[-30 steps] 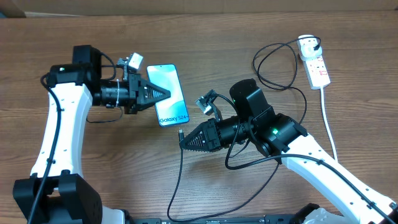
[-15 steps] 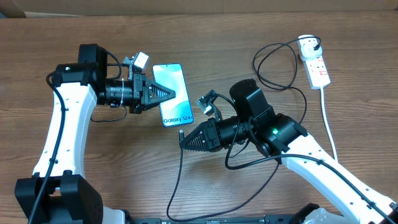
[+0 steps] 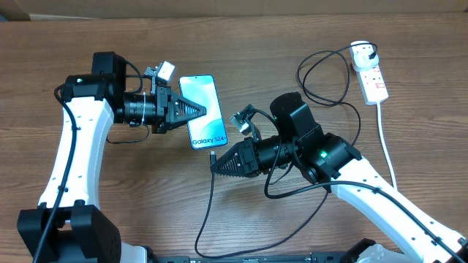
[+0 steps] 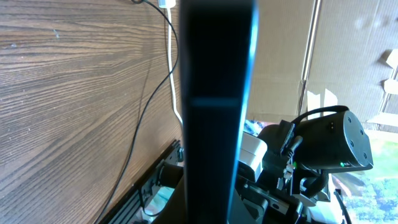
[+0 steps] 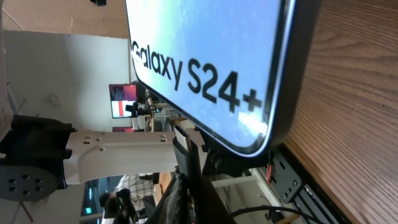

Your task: Plug charger to phone and switch on socket

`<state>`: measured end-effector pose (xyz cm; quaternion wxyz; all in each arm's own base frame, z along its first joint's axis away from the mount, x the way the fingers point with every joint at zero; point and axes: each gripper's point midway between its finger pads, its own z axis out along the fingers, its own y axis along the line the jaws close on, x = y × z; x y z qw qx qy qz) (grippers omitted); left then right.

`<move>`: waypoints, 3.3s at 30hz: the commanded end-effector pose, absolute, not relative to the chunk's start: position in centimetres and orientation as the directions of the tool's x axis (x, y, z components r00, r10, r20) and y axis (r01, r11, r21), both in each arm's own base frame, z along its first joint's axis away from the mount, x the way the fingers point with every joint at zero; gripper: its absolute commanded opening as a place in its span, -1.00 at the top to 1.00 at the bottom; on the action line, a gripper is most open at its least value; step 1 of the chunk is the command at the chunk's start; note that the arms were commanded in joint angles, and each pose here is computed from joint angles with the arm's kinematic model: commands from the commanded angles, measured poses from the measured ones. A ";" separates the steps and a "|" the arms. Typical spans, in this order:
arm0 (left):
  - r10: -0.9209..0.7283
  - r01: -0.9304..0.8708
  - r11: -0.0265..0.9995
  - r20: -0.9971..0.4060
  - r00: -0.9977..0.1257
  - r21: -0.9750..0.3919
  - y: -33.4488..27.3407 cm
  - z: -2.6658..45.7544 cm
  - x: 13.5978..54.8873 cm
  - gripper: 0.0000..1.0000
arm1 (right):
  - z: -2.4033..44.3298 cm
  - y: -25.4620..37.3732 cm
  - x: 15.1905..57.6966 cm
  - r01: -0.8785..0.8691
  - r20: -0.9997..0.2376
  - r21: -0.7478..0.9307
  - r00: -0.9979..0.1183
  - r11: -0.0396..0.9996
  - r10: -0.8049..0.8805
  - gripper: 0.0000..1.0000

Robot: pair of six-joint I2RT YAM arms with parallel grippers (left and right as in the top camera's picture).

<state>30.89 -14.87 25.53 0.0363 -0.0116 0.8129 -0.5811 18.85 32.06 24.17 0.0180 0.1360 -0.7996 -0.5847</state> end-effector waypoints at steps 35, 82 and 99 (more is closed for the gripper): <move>-0.026 0.068 0.292 -0.079 -0.997 -0.954 -15.8 26.5 30.3 0.92 | 26.2 32.8 18.2 -0.230 -0.170 0.942 -0.955 0.243 -0.245 0.92; -0.027 0.063 0.267 -0.073 -0.997 -0.962 -15.9 26.9 30.2 0.92 | 25.3 32.3 19.4 -0.215 -0.156 0.943 -0.960 0.254 -0.233 0.93; -0.011 0.079 0.267 -0.085 -0.996 -0.960 -16.0 26.9 29.8 0.91 | 25.8 32.2 18.6 -0.197 -0.134 0.956 -0.952 0.217 -0.274 0.93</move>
